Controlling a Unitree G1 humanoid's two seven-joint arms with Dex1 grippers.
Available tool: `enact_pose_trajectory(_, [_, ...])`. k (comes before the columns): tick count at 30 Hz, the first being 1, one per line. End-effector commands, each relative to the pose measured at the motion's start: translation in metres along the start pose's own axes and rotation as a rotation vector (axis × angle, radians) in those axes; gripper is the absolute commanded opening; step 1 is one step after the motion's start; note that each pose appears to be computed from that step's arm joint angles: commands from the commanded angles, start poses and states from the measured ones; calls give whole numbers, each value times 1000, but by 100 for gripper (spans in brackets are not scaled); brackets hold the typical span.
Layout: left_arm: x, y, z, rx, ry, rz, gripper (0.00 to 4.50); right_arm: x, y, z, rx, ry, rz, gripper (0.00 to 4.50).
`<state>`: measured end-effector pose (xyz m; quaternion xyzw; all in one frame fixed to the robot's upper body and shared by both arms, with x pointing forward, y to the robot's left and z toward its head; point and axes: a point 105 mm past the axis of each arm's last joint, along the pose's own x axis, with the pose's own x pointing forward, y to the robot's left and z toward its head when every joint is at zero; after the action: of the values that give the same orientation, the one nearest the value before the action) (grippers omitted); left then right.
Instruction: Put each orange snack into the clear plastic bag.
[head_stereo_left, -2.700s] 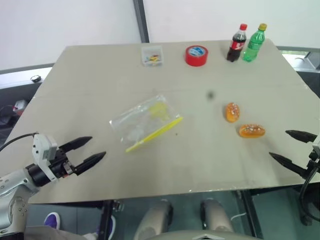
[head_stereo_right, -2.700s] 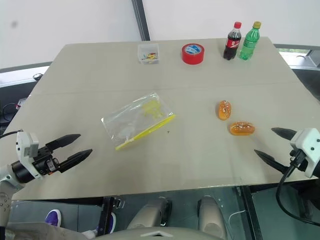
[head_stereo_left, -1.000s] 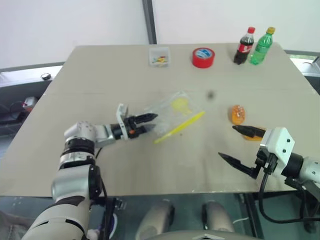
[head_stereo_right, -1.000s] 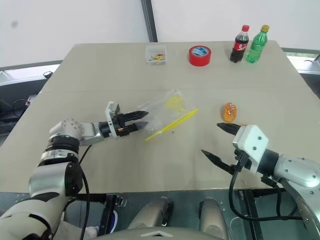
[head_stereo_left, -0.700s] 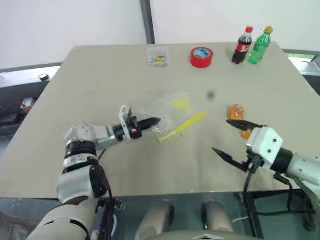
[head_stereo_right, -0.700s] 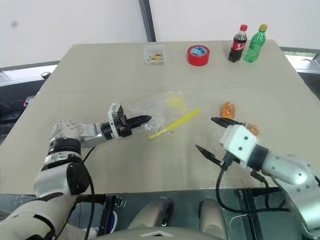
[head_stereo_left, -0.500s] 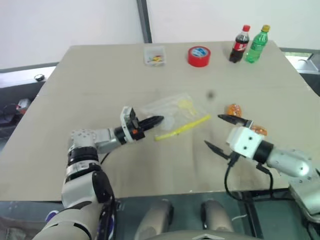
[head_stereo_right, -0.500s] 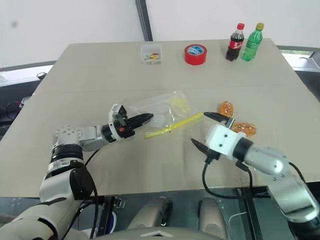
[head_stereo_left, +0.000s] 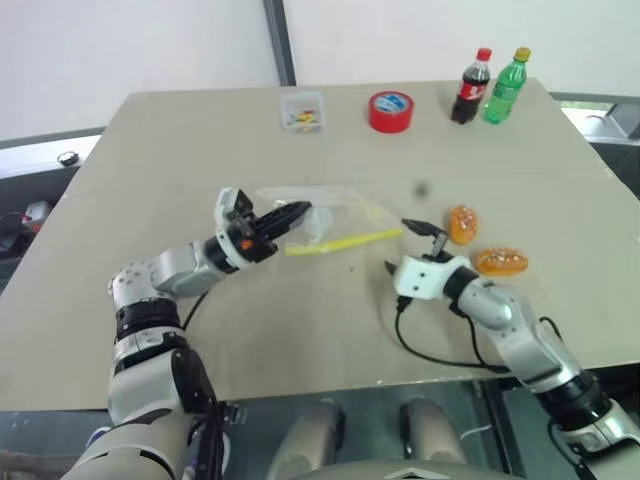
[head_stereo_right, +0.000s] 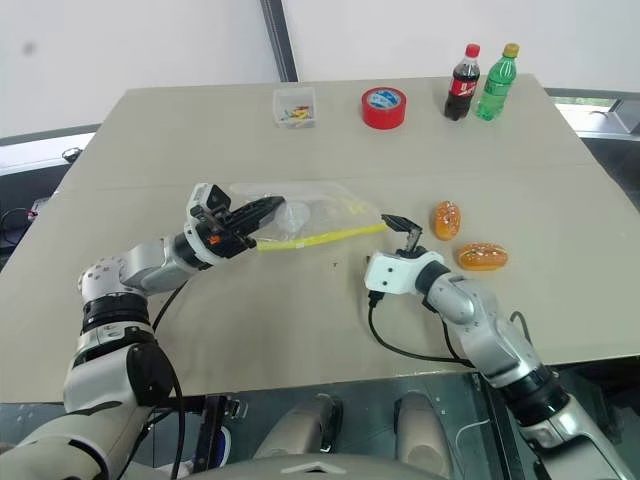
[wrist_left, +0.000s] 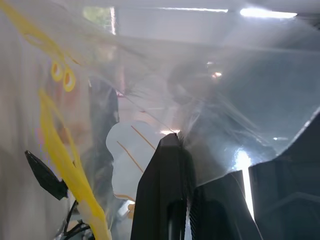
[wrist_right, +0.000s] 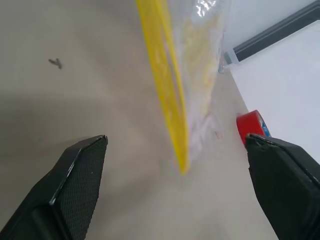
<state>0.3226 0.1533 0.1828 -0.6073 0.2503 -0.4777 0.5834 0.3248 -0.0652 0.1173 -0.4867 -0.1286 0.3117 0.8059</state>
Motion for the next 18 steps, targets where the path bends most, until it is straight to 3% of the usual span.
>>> enact_pose_trajectory(1, [5,-18,-1,53,-18,-54,17,20,-4,7,-45,-16,-77,450])
enact_pose_trajectory(7, [7,-20,-1,82,-47,-50,17,46,-16,1,-27,21,-177,450])
enact_pose_trajectory(8, [7,-20,-1,86,-50,-47,5,48,-21,0,-20,26,-200,425])
enact_pose_trajectory(10, [6,-21,0,92,-61,-47,0,49,-28,-2,-7,31,-234,362])
enact_pose_trajectory(12, [5,-21,1,99,-75,-42,0,48,-36,-2,-6,24,-267,272])
enact_pose_trajectory(13, [5,-21,1,102,-82,-41,0,48,-38,-1,-6,19,-275,205])
enact_pose_trajectory(14, [5,-21,1,104,-87,-42,0,48,-39,-1,-5,16,-280,190])
enact_pose_trajectory(15, [6,-21,1,107,-90,-44,0,48,-38,-1,-1,13,-277,134])
enact_pose_trajectory(16, [7,-22,1,110,-93,-46,0,48,-39,-1,3,9,-284,112])
enact_pose_trajectory(17, [8,-23,1,116,-98,-50,0,48,-42,0,7,4,-296,42])
enact_pose_trajectory(18, [8,-23,0,122,-103,-54,0,48,-44,1,10,0,-303,2])
